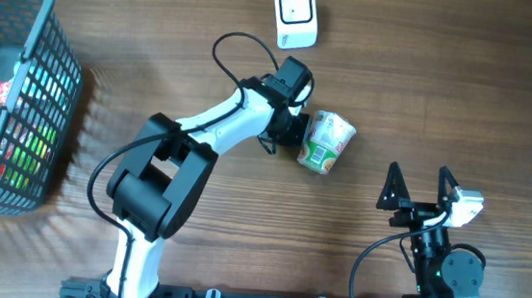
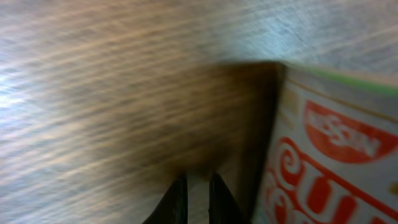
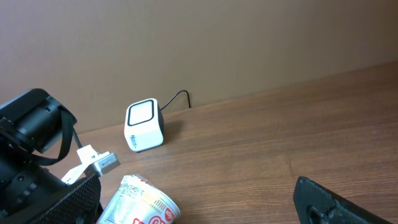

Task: Scan the item barcode
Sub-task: 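Release the cup and move the left gripper back into the basket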

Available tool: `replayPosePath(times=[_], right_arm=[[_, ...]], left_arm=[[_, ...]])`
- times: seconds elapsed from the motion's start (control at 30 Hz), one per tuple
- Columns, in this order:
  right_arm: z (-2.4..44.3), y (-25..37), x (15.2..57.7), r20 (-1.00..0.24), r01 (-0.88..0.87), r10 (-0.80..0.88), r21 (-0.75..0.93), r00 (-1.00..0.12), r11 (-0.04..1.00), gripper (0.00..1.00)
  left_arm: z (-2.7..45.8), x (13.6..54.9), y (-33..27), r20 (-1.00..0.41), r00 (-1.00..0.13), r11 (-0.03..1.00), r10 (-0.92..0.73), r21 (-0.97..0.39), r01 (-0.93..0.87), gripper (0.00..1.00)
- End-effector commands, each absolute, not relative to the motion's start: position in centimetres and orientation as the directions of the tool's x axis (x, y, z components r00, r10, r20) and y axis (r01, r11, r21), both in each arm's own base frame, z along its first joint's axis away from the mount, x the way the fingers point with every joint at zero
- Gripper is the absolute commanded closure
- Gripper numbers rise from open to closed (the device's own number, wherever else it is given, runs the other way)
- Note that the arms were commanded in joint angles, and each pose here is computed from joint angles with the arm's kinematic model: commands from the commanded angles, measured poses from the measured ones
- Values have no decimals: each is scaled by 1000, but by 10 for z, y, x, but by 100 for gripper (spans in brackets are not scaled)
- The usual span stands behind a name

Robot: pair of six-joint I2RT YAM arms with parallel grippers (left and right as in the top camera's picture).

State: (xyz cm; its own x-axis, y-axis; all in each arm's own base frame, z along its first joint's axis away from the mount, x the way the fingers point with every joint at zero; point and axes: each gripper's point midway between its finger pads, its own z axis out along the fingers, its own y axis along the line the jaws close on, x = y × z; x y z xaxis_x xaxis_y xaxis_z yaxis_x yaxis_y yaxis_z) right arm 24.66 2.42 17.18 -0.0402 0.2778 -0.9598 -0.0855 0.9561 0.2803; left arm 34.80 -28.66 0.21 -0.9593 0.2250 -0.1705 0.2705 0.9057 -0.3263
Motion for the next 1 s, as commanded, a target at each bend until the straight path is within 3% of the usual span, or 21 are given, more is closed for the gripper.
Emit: replayPosePath(times=[0.0, 0.3, 0.5, 0.63, 0.67, 0.7, 0.83, 0.9, 0.97], right_arm=[[174, 26, 246, -958, -99, 285, 287, -33, 953, 0], [175, 26, 246, -958, -100, 285, 287, -32, 953, 0], [174, 26, 246, -958, -99, 285, 287, -33, 953, 0], [174, 26, 246, -958, -99, 285, 287, -33, 953, 0], [174, 26, 246, -958, -99, 285, 287, -33, 953, 0], [174, 26, 246, -958, -99, 285, 287, -33, 953, 0], [174, 26, 246, -958, -100, 285, 287, -33, 953, 0], [174, 26, 246, -958, -99, 285, 287, -33, 953, 0], [174, 26, 246, -958, -99, 285, 287, -33, 953, 0]], left_arm=[[-7, 330, -299, -106, -971, 902, 214, -359, 238, 90], [0, 303, -329, -53, -965, 851, 258, -460, 253, 89], [20, 327, -312, -120, -971, 865, 206, -441, 238, 87], [88, 368, -275, -276, -957, 872, 87, -443, 207, 56], [129, 383, -256, -357, -934, 863, 23, -465, 199, 23], [161, 388, -234, -406, -914, 860, -30, -477, 183, 0], [281, 401, -139, -657, -725, 869, -207, -463, 171, 0], [351, 397, -51, -775, -519, 900, -362, -436, 24, 0], [390, 379, 33, -820, -327, 883, -469, -434, -179, 0]])
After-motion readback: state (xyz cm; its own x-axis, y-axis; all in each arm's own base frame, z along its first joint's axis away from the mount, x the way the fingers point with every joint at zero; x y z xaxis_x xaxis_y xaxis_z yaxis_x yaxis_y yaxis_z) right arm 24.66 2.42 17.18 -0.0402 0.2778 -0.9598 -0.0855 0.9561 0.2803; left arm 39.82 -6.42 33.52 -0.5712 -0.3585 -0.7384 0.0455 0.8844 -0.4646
